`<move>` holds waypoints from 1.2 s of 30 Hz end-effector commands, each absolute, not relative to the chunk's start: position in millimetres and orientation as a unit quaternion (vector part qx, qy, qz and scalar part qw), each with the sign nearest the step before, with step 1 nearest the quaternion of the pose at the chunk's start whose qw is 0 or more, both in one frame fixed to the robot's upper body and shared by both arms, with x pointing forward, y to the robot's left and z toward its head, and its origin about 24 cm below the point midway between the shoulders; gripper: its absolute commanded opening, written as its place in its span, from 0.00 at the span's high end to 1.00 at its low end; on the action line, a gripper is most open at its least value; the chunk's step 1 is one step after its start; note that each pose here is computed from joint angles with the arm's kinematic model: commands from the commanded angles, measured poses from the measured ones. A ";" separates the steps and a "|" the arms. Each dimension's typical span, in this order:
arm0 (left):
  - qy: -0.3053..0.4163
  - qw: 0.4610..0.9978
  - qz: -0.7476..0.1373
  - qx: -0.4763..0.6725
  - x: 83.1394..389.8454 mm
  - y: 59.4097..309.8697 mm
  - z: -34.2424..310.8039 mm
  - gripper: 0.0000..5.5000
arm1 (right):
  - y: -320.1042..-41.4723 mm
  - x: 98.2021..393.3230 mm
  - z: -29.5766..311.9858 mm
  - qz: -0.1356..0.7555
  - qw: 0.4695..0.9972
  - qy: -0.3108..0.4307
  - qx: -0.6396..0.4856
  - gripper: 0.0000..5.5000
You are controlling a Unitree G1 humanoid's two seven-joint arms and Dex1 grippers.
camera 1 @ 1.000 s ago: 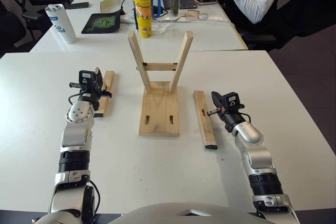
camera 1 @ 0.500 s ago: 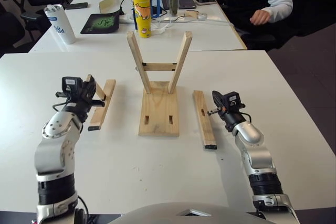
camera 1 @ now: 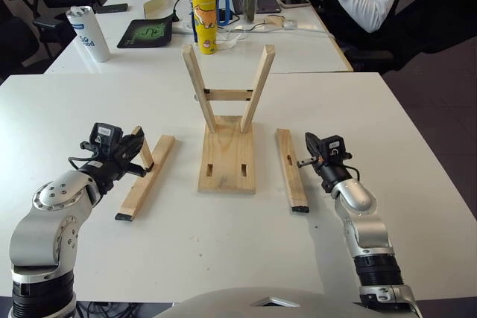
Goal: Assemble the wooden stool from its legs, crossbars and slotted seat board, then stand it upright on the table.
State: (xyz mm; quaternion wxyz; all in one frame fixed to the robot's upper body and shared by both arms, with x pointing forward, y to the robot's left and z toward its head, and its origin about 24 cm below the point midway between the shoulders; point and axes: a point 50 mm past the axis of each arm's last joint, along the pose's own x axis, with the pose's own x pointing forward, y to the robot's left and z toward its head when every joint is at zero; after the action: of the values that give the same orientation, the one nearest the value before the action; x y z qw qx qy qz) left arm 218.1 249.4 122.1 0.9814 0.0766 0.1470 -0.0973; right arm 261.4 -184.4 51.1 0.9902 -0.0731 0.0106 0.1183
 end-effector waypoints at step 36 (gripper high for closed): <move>-0.121 0.990 -0.064 0.022 248.5 262.9 238.6 0.74 | -186.8 266.4 52.4 0.113 0.991 0.013 -0.077 1.00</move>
State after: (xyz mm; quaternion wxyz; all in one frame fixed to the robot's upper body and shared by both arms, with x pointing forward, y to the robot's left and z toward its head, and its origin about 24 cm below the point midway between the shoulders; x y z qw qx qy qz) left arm 240.8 254.8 223.5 0.9901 0.0138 -0.1180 -0.0741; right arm 264.3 -187.7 50.6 0.9905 -0.0752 0.0150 0.1143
